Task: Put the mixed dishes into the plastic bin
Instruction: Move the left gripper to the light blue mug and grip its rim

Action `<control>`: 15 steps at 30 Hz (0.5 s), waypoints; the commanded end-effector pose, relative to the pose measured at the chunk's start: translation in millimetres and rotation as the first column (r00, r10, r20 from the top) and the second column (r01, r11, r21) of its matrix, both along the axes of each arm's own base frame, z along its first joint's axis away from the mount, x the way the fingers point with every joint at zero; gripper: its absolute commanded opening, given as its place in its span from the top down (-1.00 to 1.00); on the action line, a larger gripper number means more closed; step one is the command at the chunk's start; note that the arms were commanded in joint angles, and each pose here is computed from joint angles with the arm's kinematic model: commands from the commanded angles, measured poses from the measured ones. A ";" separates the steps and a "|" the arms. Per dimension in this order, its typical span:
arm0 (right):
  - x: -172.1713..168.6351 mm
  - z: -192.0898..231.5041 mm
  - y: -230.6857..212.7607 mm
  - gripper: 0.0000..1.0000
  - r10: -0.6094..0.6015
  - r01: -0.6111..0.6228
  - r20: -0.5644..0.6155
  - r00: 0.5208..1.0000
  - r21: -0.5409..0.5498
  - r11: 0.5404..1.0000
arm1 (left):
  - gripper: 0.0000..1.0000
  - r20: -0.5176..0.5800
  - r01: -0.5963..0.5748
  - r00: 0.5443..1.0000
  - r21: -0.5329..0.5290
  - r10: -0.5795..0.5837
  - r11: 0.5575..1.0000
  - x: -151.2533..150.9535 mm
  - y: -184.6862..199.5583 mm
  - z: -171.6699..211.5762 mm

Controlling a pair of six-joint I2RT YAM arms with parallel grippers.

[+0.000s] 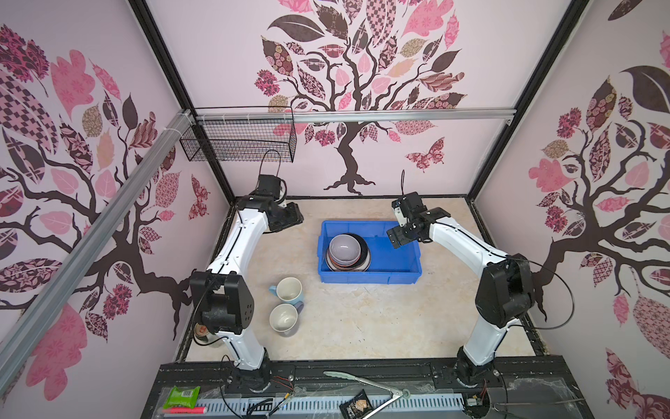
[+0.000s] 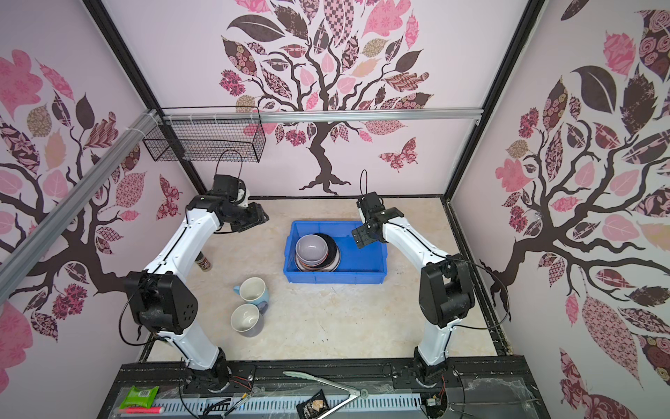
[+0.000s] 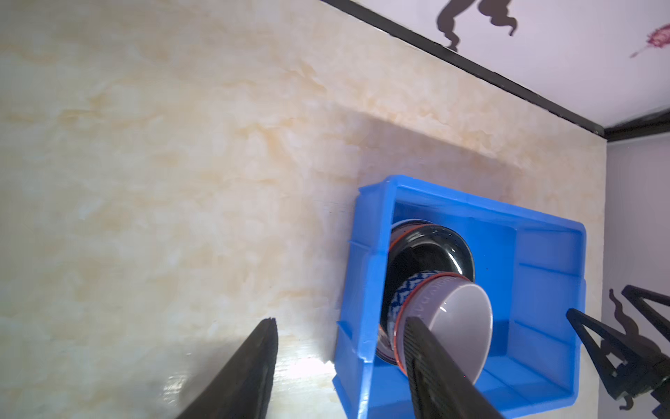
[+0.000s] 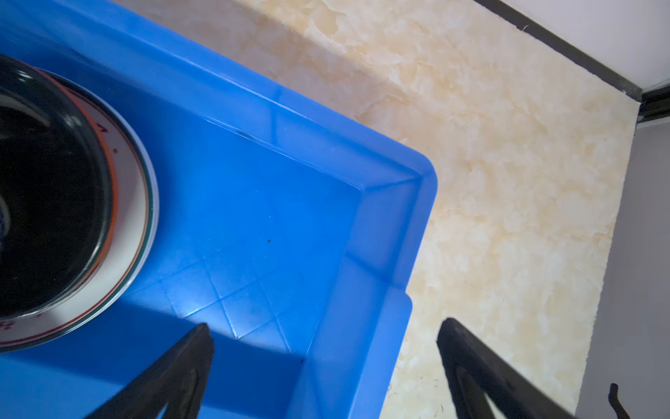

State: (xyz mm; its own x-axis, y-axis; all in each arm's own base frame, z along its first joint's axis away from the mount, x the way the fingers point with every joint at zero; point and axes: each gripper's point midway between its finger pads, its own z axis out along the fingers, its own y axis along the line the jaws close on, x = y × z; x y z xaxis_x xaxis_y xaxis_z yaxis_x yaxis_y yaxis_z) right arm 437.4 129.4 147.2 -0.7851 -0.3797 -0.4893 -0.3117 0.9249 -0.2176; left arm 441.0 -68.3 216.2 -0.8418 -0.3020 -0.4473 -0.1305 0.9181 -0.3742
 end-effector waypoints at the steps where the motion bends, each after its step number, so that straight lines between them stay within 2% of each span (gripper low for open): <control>1: 25.7 13.4 -2.0 -0.99 0.001 0.001 0.085 0.996 -0.030 1.000 | -0.19 -0.034 -0.011 0.999 -0.030 0.010 1.000 -9.3 6.2 -12.9; 4: 34.6 14.6 4.9 -0.99 0.022 -0.021 0.098 0.995 -0.012 1.000 | -0.18 -0.066 -0.010 0.998 -0.010 0.009 1.000 -17.1 12.1 -21.1; 9: 37.2 2.0 14.0 -0.99 0.038 -0.039 0.043 0.998 0.019 0.999 | -0.16 -0.152 -0.010 0.988 0.021 0.013 1.000 -45.1 17.0 -30.9; 15: 35.9 -1.3 28.5 -0.99 0.087 -0.088 0.021 0.996 0.091 0.992 | -0.19 -0.163 -0.109 0.979 0.070 0.120 0.992 -95.3 33.1 -23.9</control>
State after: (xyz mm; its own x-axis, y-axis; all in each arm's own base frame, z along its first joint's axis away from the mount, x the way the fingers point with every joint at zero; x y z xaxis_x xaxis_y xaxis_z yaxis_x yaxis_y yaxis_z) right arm 470.5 147.8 154.5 -0.7363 -0.3900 -0.5529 -0.3481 0.9191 -0.1847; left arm 372.8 -44.5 184.0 -0.8837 -0.3414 -0.3202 -0.2406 0.9182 -0.3147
